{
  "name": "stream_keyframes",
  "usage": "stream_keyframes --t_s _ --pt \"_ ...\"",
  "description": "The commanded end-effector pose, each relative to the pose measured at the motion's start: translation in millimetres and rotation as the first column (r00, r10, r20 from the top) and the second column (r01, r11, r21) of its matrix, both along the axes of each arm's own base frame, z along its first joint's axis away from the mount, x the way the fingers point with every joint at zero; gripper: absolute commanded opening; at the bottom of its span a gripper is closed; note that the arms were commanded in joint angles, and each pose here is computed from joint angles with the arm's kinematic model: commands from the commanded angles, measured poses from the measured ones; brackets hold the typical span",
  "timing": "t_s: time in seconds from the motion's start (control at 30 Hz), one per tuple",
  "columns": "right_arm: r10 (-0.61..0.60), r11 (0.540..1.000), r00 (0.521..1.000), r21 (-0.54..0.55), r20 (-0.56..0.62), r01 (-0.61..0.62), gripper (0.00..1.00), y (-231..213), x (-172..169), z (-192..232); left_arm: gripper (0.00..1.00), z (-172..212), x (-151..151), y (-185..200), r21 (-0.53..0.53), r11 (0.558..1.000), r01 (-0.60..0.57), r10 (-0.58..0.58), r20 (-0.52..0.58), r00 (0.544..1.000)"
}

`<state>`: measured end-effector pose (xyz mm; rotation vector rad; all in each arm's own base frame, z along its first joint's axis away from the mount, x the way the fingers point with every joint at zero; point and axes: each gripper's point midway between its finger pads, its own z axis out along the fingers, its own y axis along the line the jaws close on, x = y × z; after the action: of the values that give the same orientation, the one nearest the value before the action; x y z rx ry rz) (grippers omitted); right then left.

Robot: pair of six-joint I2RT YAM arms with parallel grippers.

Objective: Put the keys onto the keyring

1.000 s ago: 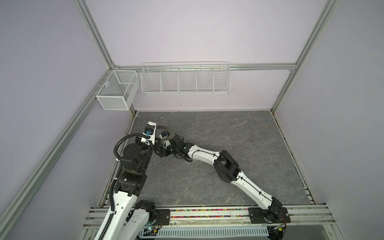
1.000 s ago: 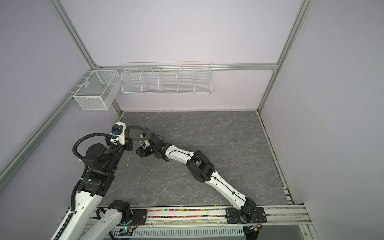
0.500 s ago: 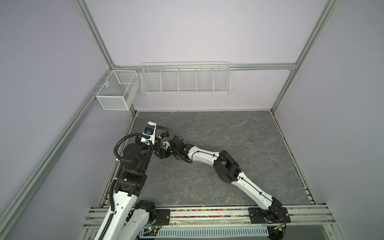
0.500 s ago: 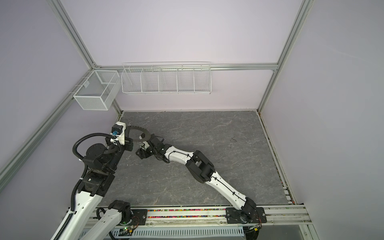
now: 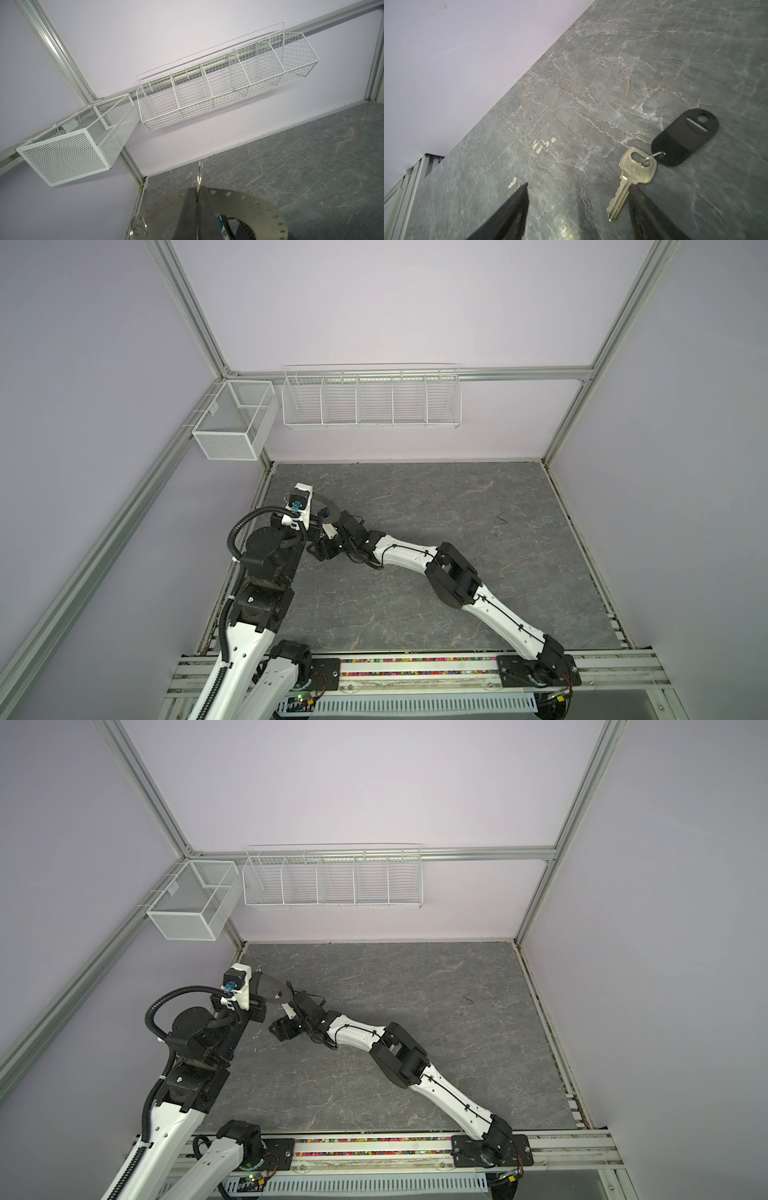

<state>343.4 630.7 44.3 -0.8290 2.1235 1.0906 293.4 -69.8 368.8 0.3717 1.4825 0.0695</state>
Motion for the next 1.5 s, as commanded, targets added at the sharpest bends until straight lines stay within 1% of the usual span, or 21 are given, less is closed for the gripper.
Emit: stream_keyframes --t_s 0.0,0.33,0.57,0.87,1.0,1.13,1.27,1.47 --pt "-0.009 0.999 0.998 0.045 0.058 0.007 0.77 5 5 27 0.0 3 -1 -1 0.004 1.0 0.007 -0.007 0.018 1.0" --pt "0.001 0.996 0.996 0.084 0.084 -0.008 0.78 7 4 39 0.0 1 0 -1 0.008 1.0 0.006 -0.006 0.013 1.0" --pt "0.059 0.996 0.998 0.071 0.02 -0.06 0.78 13 -5 20 0.0 1 0 -1 0.006 1.0 0.006 -0.006 0.012 1.0" --pt "0.019 0.999 0.999 -0.048 -0.05 -0.022 0.78 2 -5 -17 0.0 0 1 -2 0.003 1.0 0.009 -0.009 0.008 1.0" --pt "0.035 0.998 0.996 -0.056 -0.087 -0.04 0.77 2 -10 -29 0.0 -1 1 -2 0.001 1.0 0.011 -0.011 0.006 1.0" --pt "0.047 0.996 0.993 -0.067 -0.108 -0.054 0.77 1 -14 -35 0.0 -1 1 -2 0.001 1.0 0.009 -0.009 0.006 1.0" --pt "0.039 0.994 0.992 -0.099 -0.117 -0.051 0.76 -4 -15 -37 0.0 0 1 -1 0.0 1.0 0.007 -0.007 0.009 1.0" --pt "0.017 0.98 0.991 -0.193 -0.135 -0.043 0.74 -21 -23 -41 0.0 -2 2 -2 0.0 1.0 0.008 -0.008 0.007 1.0"
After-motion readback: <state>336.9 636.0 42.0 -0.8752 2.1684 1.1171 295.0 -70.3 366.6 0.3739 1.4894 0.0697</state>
